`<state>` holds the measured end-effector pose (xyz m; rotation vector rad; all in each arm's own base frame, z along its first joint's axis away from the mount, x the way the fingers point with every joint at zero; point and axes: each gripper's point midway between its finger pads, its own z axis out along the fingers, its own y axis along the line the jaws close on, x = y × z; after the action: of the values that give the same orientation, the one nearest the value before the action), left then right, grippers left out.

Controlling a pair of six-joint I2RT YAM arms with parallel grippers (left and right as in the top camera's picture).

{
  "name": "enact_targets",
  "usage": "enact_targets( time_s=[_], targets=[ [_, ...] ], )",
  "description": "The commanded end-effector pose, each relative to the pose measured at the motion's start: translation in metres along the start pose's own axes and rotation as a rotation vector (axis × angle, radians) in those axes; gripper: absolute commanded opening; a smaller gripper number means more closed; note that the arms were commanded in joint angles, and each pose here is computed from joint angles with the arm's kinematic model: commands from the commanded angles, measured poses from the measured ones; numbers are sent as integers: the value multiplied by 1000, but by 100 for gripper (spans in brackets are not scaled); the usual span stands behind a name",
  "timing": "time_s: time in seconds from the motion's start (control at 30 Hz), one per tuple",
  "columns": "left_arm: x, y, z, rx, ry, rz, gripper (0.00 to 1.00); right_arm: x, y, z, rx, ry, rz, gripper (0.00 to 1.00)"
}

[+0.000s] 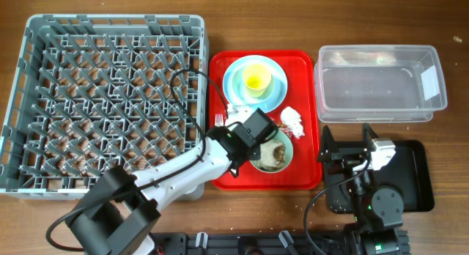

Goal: Sort waste into correct bins and load items into the dishwasher rack

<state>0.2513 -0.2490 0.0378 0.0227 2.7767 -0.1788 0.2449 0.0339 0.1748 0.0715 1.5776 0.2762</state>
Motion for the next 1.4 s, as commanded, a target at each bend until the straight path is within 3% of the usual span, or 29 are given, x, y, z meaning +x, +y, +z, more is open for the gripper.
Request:
enact_targets(
  time_s=[0.0, 0.27, 0.4, 0.77, 0.9, 0.97, 1.03, 1.1, 1.27, 1.33, 1.37],
  targets=[
    [4, 0, 4, -32, -18, 71, 18, -1, 1, 0, -7, -6, -11, 100],
    [5, 26, 19, -166, -24, 88, 24, -1, 1, 0, -7, -6, -11, 100],
    [-1, 40, 27, -194, -14, 30, 17, -1, 1, 0, -7, -6, -11, 100],
    [3, 31, 30, -132, 30, -2, 17, -1, 1, 0, -7, -6, -10, 100],
    [4, 29, 30, -123, 37, -2, 4, -1, 1, 0, -7, -6, -10, 100],
    [3, 30, 30, -125, 33, -2, 4, -1, 1, 0, -7, -6, -11, 100],
    [-1, 30, 30, -134, 8, -3, 8, -1, 1, 0, -7, -6, -10, 100],
    [-6, 32, 30, -144, -17, -5, 24, -1, 1, 0, -7, -6, -11, 100],
    [-8, 31, 27, -139, -21, -7, 23, -1, 1, 0, -7, -6, -11, 100],
    [-15, 28, 25, -127, -53, -15, 27, -1, 1, 0, -7, -6, -11, 100],
    [-20, 28, 25, -130, -75, -18, 34, -1, 1, 0, -7, -6, -11, 100]
  ],
)
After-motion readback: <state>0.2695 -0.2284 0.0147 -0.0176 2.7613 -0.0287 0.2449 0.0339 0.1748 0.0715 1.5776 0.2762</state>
